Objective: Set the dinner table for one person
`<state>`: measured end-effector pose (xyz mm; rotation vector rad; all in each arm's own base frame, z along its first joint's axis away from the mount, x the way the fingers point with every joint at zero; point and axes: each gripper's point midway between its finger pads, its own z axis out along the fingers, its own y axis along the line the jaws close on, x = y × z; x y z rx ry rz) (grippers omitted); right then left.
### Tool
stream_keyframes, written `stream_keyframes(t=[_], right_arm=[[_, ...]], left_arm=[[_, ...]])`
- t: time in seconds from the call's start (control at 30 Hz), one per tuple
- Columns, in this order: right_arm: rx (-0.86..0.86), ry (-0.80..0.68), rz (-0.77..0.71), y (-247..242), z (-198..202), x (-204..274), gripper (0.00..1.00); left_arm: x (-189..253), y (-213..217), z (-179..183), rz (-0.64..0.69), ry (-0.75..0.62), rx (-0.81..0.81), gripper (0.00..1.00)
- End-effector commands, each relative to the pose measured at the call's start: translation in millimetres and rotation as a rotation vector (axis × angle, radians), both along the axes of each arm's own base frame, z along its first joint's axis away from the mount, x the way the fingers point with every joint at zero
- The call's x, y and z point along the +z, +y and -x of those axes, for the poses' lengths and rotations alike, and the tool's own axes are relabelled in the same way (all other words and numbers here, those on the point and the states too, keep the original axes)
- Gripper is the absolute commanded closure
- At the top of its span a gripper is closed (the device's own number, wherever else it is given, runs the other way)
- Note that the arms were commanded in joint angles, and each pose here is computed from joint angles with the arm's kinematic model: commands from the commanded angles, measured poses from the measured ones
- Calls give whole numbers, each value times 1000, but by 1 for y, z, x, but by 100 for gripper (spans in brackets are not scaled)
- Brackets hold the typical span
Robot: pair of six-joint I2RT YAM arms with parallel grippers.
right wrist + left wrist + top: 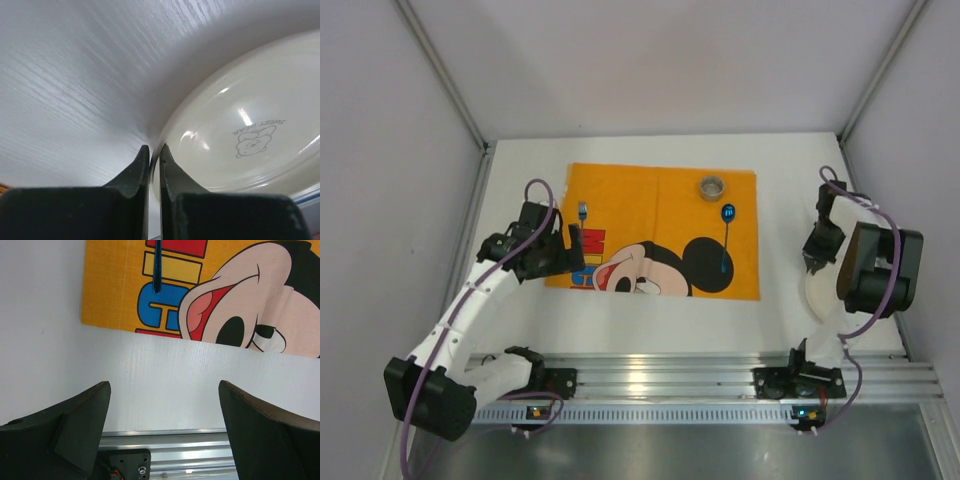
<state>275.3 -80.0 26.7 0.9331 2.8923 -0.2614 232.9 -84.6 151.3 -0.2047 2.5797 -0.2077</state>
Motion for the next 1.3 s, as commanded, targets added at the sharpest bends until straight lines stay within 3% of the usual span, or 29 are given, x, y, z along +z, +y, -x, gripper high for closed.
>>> stream_keyframes(t=[0.0, 0.2, 0.4, 0.5, 0.6, 0.63, 0.7, 0.77, 1.1, 1.2, 1.23, 1.27], right_arm=[[49, -34, 29, 4, -21, 2, 100], [171, -192, 147, 40, -59, 78, 100], [414, -469, 155, 182, -98, 192, 100], [559, -555, 83, 270, -107, 214, 100], [719, -590, -34, 357, -111, 209, 100], [747, -544, -45, 377, -114, 184, 100], [796, -576, -150, 421, -114, 186, 100], [824, -533, -218, 450, -113, 158, 100], [841, -390, -297, 484, -111, 64, 100], [890, -376, -397, 502, -99, 56, 82], [905, -390, -424, 507, -96, 63, 59], [928, -405, -450, 512, -94, 67, 49]], left_arm=[[7, 0, 0, 4, -21, 15, 5], [21, -1, -5, 11, -40, 9, 5], [45, 7, -8, -23, -83, 25, 3], [57, 13, -7, -34, -117, 49, 2], [69, 18, -3, -37, -161, 65, 2], [72, 20, 0, -36, -174, 67, 2], [75, 23, 5, -41, -168, 75, 2], [81, 23, 8, -32, -178, 77, 2], [91, 31, 23, -36, -185, 95, 2], [91, 31, 23, -37, -184, 99, 2], [91, 31, 23, -37, -182, 101, 2], [91, 31, 22, -37, -183, 103, 2]])
